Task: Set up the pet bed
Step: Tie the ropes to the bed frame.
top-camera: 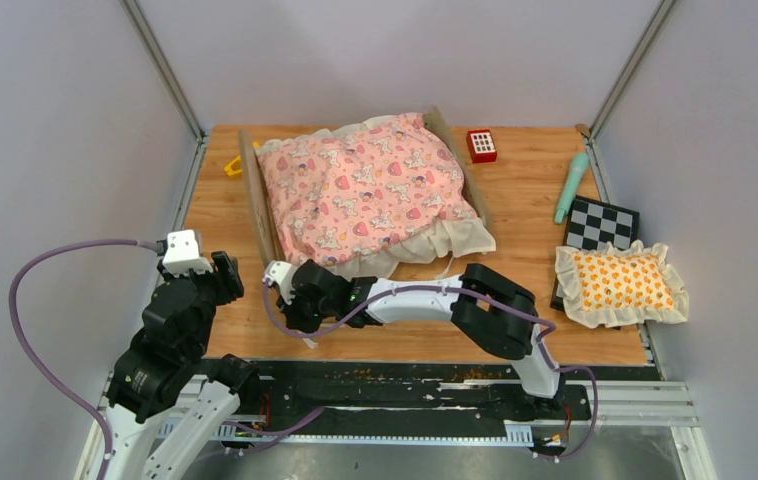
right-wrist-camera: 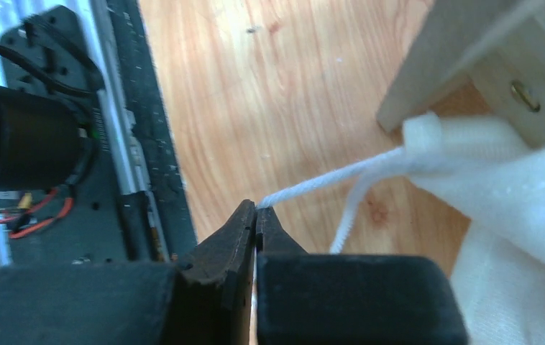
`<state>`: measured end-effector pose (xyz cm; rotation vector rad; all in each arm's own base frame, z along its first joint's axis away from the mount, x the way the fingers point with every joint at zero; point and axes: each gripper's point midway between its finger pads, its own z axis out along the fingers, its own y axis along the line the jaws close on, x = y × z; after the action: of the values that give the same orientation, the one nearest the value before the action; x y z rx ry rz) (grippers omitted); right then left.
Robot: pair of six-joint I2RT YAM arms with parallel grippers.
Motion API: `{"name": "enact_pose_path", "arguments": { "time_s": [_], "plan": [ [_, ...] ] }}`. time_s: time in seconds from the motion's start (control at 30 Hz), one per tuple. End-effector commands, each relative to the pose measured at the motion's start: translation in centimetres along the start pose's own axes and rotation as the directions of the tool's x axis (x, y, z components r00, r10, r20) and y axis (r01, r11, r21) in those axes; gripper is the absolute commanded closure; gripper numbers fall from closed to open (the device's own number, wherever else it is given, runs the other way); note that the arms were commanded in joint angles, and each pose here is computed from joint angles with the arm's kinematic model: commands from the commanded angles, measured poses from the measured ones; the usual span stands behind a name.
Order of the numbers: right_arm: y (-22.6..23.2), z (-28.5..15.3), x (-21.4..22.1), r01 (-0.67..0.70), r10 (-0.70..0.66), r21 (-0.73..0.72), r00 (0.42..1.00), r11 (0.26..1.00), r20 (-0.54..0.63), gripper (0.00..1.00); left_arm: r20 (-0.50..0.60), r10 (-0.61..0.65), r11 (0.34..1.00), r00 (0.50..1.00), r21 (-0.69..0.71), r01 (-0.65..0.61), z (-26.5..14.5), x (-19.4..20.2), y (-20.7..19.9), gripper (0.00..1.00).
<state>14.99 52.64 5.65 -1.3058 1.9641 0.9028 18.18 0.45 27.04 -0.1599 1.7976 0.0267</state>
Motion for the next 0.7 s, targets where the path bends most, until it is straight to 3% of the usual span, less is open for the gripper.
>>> {"name": "enact_pose_path", "arguments": {
  "time_s": [0.0,0.23,0.47,0.67],
  "plan": [
    [2.6,-1.5,2.1,-0.096,0.085,-0.064,0.983,0.993,-0.163,1.00,0.032,-0.022,1.000,0.999,0.017,0.021,-0.2,-1.0,-0.3,0.33],
    [1.5,-0.3,6.4,-0.126,0.127,0.017,0.978,0.992,-0.165,0.97,0.029,-0.029,0.999,0.999,0.026,0.028,-0.1,-0.8,-0.5,0.33],
    [1.6,-0.2,7.9,-0.039,0.053,0.074,0.978,0.996,-0.202,0.77,0.025,-0.025,0.999,0.999,0.023,0.025,0.0,-0.7,-0.5,0.33],
    [2.0,-1.5,9.7,0.020,0.009,0.114,0.968,0.993,-0.252,0.74,0.022,-0.021,1.000,1.000,0.023,0.021,0.1,-0.6,-0.5,0.33]
  ]
}}
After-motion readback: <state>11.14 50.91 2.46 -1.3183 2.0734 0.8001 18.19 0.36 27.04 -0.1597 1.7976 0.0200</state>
